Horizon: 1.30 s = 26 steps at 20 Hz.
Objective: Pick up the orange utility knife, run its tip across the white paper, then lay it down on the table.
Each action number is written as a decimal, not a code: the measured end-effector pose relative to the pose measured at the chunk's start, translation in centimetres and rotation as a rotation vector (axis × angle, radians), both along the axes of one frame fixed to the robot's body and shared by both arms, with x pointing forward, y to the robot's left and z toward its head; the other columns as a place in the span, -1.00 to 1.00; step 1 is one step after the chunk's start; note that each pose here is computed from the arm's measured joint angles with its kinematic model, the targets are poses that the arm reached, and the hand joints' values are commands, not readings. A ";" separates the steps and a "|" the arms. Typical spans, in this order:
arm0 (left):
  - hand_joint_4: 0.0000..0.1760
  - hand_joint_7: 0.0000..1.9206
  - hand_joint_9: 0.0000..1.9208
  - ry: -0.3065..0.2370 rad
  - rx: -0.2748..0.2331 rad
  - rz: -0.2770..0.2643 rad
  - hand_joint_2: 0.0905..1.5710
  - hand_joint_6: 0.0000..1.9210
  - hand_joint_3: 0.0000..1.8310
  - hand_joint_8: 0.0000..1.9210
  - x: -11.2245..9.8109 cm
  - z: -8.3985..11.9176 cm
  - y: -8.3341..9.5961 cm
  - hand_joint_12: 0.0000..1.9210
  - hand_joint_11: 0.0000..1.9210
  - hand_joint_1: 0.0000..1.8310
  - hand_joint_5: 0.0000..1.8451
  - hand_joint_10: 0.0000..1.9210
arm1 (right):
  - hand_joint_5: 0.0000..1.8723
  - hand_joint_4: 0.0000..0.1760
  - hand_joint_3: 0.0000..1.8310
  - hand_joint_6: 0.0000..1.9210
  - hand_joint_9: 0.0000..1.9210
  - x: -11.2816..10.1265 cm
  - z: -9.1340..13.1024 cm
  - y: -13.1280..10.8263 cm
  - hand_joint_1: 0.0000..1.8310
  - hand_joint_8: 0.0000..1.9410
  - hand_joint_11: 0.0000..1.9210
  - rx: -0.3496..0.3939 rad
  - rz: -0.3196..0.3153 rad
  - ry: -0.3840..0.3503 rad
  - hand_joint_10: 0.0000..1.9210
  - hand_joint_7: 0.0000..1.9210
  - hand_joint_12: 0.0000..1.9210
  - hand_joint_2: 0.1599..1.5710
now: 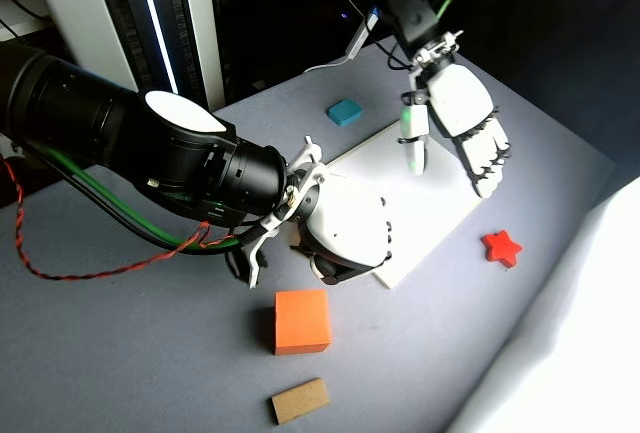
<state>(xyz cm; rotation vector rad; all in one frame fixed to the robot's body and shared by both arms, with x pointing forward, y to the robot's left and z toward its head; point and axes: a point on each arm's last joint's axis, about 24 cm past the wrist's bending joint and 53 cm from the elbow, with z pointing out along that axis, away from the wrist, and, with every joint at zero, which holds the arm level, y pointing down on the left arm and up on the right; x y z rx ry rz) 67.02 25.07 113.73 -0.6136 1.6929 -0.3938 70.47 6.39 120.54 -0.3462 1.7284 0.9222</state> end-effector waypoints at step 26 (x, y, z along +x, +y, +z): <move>-0.87 -0.86 -0.80 0.070 0.084 0.142 0.65 -1.00 -1.00 -1.00 0.4 -1.1 8.8 -0.32 -1.00 -0.82 -0.87 -0.99 | 0.60 1.00 -0.29 1.00 0.95 -1.0 -0.8 5.0 0.67 1.00 1.00 -0.084 -0.003 -0.525 1.00 0.80 1.00 0.24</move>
